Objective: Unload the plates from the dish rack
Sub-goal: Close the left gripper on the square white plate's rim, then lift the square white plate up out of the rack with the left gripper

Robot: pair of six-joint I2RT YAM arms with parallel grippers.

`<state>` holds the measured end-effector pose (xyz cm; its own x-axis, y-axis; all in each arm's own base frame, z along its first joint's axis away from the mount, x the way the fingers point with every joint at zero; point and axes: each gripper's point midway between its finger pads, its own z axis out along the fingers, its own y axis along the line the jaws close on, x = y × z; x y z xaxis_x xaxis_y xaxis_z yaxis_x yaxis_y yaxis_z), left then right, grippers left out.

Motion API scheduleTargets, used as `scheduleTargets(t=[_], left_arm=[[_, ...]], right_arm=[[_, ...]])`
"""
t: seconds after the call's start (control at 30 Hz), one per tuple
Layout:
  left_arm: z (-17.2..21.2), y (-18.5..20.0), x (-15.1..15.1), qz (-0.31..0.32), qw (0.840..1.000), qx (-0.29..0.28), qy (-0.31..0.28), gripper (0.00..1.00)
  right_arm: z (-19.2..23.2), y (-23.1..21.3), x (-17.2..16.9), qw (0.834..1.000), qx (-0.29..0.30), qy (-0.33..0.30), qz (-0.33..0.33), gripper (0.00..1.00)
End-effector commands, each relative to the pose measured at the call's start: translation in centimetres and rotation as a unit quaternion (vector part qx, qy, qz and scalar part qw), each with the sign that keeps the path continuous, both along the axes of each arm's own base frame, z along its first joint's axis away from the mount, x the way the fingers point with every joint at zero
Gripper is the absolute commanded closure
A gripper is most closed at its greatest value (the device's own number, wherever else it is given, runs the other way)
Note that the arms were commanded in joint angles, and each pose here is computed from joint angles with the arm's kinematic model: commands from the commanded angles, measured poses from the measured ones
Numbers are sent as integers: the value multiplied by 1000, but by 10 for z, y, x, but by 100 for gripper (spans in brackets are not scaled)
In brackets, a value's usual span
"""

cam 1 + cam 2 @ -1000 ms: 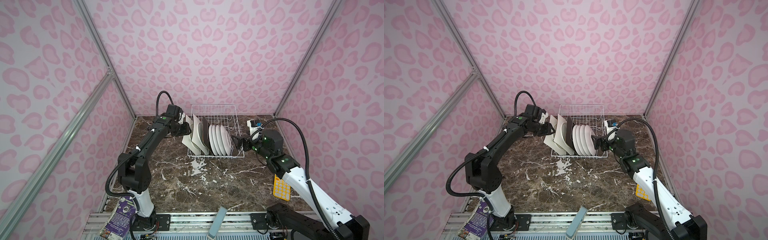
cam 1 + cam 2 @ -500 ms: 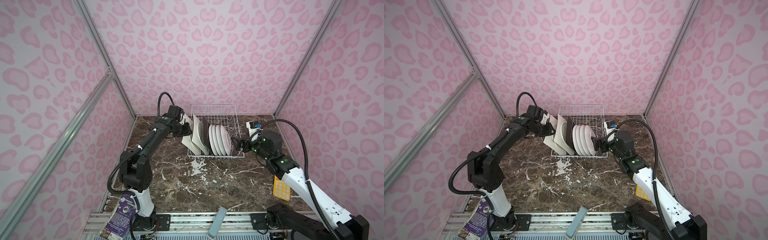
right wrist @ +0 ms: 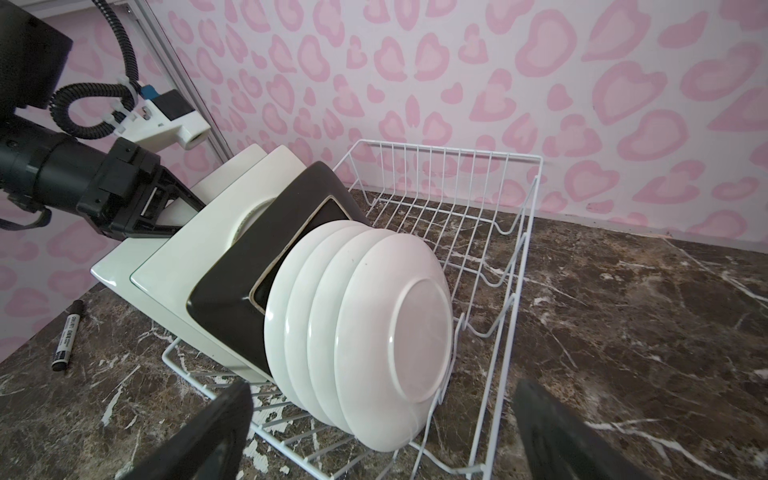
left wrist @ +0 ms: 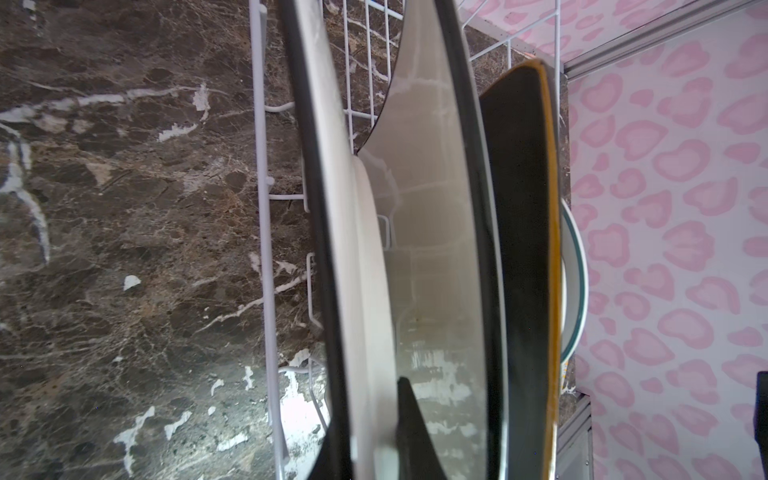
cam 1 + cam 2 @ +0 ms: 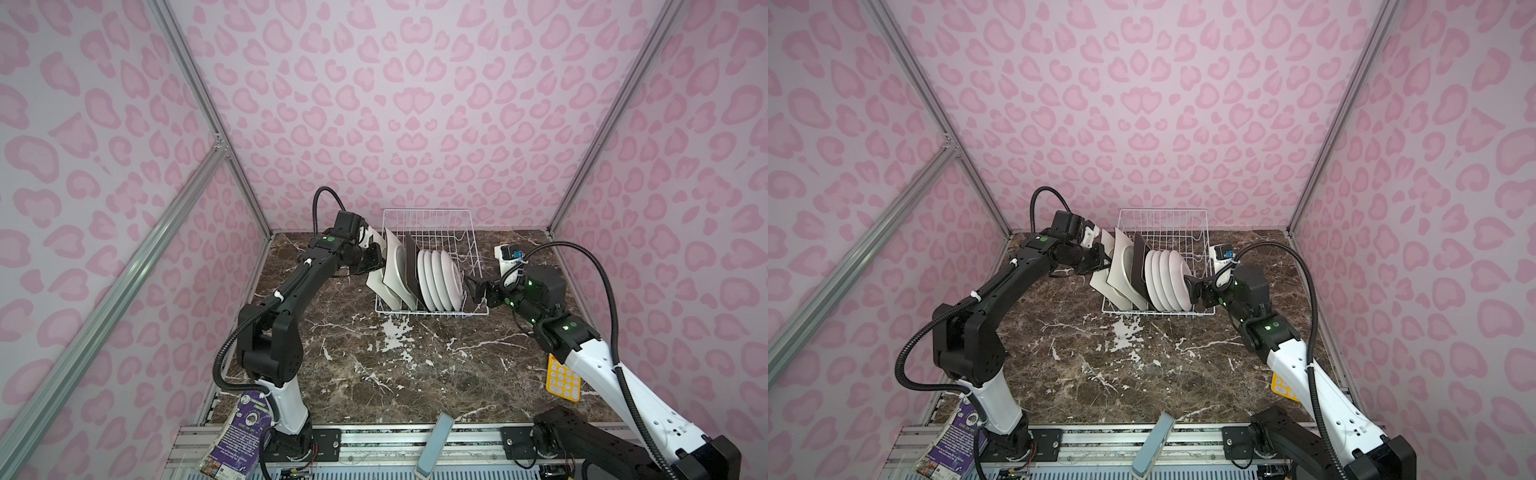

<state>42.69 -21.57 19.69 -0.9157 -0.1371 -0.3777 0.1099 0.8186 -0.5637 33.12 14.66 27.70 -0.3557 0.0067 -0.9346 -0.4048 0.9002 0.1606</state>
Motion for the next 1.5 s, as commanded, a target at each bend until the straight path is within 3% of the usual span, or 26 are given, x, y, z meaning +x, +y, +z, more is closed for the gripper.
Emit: scheduleTargets(t=[0.0,0.87,1.47], left_arm=[[-11,12,1,21,999,31,1,97],[66,21,-9,20,996,29,-83,96],[144,44,-22,38,984,38,-168,96]], right_arm=[[8,-2,1,1000,-2,-23,-4,0],[26,5,6,999,-3,-39,11,0],[33,8,6,999,17,-44,15,0]])
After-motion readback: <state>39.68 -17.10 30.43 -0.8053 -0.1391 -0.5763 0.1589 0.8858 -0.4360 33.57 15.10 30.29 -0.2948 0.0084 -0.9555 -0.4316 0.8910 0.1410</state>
